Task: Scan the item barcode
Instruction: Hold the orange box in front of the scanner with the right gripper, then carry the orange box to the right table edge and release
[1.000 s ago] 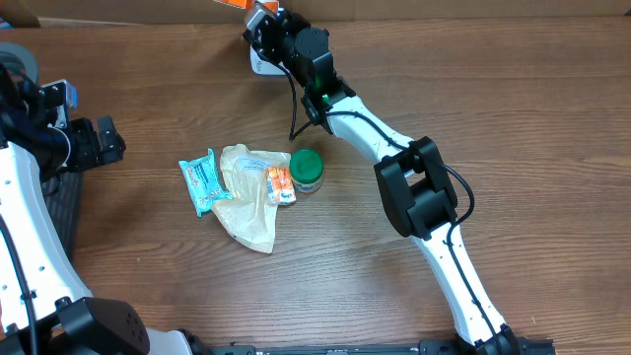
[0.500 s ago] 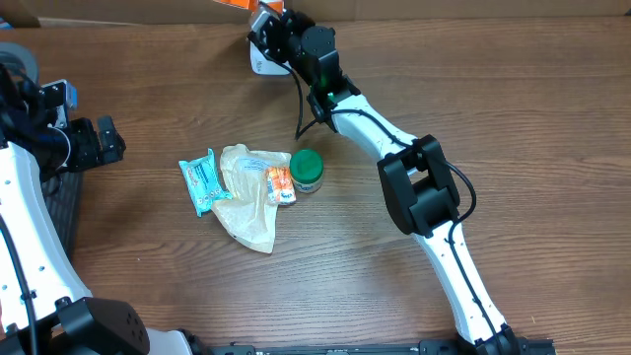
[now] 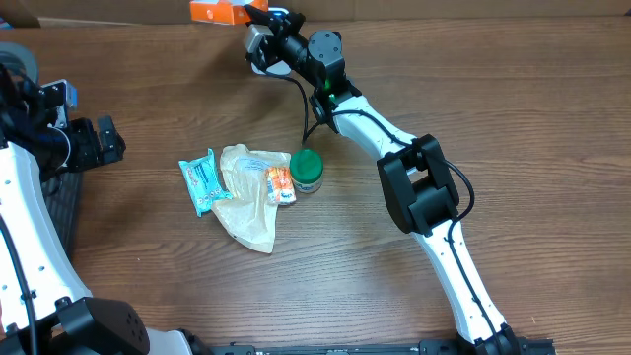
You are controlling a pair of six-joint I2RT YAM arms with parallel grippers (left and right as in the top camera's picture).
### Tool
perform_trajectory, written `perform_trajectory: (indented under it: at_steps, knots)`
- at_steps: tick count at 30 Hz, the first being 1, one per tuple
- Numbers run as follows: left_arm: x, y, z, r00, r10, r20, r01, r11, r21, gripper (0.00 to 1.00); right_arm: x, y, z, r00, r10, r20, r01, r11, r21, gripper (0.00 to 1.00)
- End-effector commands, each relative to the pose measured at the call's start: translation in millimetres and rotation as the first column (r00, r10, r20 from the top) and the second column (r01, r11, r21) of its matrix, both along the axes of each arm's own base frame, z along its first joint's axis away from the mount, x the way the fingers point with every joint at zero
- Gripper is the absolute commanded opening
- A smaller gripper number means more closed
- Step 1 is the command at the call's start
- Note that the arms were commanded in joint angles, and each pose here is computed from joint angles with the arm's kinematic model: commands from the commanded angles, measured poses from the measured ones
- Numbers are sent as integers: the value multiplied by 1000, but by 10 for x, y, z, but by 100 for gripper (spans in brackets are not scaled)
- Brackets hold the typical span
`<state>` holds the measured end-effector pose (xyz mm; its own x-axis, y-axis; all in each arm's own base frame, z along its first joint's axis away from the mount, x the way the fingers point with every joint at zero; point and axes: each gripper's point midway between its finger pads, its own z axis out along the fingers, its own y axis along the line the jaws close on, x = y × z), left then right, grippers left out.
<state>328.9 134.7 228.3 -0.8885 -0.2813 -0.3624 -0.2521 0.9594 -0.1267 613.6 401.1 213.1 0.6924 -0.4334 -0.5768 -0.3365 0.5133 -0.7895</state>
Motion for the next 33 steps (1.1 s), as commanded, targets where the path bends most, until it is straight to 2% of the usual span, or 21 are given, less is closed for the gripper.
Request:
perform_trajectory:
  at_steps: [1,9,11,15,21,24,27,30,33]
  knots:
    - [12,-40,19,999,-35,9,35,999,6,100,-60,37,112,998,43,53,-42,999,-16,4]
    - [11,-40,19,999,-35,9,35,999,6,100,-108,44,187,994,67,87,-67,998,-7,4]
    - [12,-40,19,999,-35,9,35,999,6,100,-139,25,301,992,75,97,-79,996,46,4]
    - [12,-40,19,999,-35,10,35,999,6,100,-210,-122,635,989,113,94,-132,964,229,4]
    - [12,-40,19,999,-35,10,35,999,6,99,-108,-700,1154,987,161,18,-145,833,534,4]
    - [11,-40,19,999,-35,9,35,999,6,100,78,-992,1253,987,147,-62,-81,798,597,4]
    - [12,-39,19,999,-35,9,35,999,6,99,390,-1236,1117,971,73,-227,69,824,562,4]
    - [12,-39,19,999,-35,9,35,999,7,99,651,-1471,861,906,-37,-421,262,831,491,4]
    - [13,-40,18,999,-35,9,35,999,6,99,745,-1711,719,808,-147,-570,428,812,397,4]
